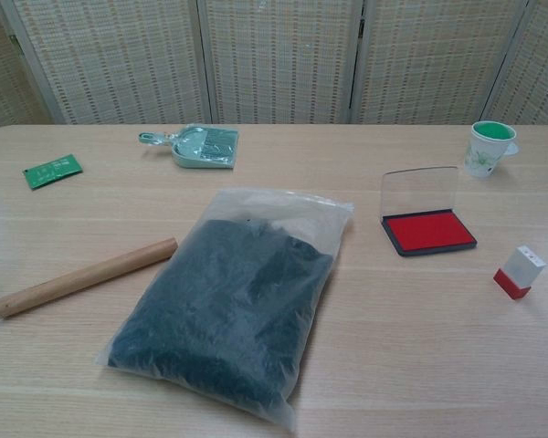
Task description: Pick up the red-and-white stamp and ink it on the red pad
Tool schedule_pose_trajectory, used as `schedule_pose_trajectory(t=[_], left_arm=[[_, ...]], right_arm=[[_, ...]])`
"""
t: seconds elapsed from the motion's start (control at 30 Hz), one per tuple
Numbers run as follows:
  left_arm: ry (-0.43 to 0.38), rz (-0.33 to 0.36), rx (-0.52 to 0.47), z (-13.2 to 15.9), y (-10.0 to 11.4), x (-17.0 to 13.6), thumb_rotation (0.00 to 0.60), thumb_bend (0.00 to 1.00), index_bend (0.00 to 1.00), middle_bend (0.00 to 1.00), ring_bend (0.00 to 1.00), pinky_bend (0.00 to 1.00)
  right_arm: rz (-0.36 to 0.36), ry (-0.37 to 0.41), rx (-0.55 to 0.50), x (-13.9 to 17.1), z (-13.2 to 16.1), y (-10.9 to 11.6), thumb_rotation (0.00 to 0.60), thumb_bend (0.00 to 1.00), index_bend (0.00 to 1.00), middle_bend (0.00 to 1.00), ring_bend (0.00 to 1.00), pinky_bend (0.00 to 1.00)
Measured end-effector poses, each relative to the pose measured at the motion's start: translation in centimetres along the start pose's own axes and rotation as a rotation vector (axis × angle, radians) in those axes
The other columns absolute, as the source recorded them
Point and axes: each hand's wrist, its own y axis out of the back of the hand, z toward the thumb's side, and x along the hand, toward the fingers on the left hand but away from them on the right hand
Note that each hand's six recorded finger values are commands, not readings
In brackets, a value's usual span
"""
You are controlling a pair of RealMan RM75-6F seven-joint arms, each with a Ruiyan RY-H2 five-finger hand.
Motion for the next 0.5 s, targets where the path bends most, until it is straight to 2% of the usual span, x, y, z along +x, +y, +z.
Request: schedule_pose_trajectory(t=[0.5], left_arm=[[-0.030,-0.024,0.006,0.33,-0.40,0.63,0.600,0.07,0.07,0.00,0.04,0.27]], right_arm=[[0.016,-0.012,0.015,0.15,0.07,-0.70,0.600,0.17,0.00,0.07,0.03,0.13]])
